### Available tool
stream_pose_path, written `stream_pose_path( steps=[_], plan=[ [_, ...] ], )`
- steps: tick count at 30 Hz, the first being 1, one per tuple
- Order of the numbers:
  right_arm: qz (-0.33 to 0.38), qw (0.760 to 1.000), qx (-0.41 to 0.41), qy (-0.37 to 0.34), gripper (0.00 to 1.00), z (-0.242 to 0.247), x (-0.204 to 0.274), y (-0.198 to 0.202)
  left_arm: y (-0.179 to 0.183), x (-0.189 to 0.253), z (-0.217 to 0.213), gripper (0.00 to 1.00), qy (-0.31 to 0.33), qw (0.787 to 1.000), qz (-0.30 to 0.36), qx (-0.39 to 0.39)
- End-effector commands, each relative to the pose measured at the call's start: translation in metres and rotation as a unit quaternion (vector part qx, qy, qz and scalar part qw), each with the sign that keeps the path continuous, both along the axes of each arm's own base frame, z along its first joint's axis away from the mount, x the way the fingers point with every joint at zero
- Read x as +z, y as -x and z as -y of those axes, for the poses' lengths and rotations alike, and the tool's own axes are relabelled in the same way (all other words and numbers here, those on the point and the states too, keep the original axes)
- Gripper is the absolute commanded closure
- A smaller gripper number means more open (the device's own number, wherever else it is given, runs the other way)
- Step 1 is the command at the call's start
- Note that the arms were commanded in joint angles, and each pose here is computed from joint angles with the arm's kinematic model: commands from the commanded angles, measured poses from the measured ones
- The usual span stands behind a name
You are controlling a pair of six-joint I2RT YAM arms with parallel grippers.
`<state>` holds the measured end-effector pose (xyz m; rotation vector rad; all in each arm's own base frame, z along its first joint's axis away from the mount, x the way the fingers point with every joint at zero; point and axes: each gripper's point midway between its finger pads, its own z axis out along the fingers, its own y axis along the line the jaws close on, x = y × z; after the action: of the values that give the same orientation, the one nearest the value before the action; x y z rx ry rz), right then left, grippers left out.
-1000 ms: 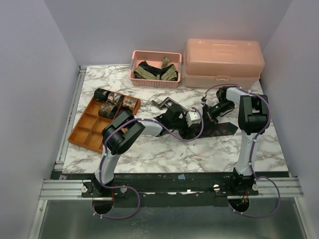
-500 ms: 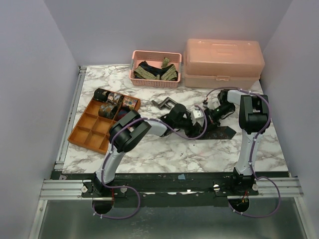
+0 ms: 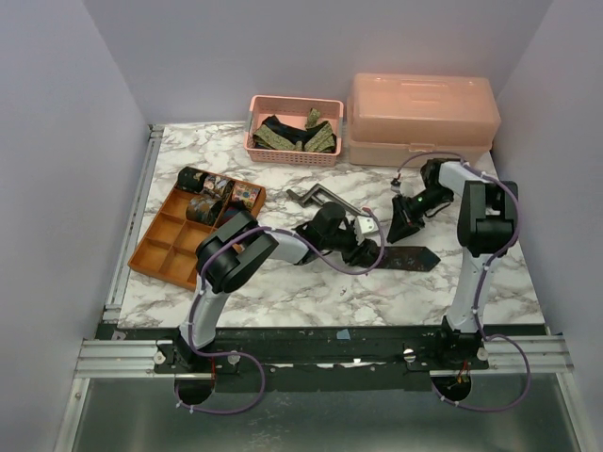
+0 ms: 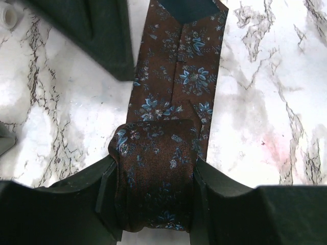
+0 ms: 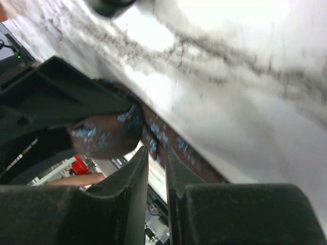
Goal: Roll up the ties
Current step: Roll the tie at the center of the board.
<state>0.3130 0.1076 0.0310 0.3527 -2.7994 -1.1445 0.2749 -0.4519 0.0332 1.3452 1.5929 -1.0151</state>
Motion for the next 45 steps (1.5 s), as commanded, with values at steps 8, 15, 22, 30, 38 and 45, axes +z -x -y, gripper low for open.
stream_pose_path(
  steps=[8,15,22,30,38,45],
  plan=[
    [-0.055,0.998,0.008,0.022,0.93,-0.003,-0.015,0.053,-0.011,-0.037,-0.020,0.93,-0.064,0.991,-0.086,0.080],
    [-0.050,0.994,0.000,0.099,0.98,0.018,-0.070,0.021,-0.012,0.026,-0.007,0.89,-0.001,0.998,-0.051,0.035],
    [-0.059,0.992,0.008,0.113,1.00,0.024,-0.079,0.024,0.000,0.051,-0.012,0.84,0.005,1.000,-0.004,-0.018],
    [-0.056,0.993,0.004,0.104,1.00,0.021,-0.072,0.025,0.014,-0.024,-0.050,0.84,-0.137,0.989,-0.047,0.009],
    [-0.039,0.998,0.012,0.050,0.86,0.008,-0.029,0.032,0.019,-0.069,-0.080,0.84,-0.237,0.969,-0.060,0.017],
    [0.039,0.999,-0.004,0.005,0.74,-0.006,0.006,-0.026,0.030,-0.074,-0.083,0.84,-0.241,0.968,-0.065,-0.020]
  ],
)
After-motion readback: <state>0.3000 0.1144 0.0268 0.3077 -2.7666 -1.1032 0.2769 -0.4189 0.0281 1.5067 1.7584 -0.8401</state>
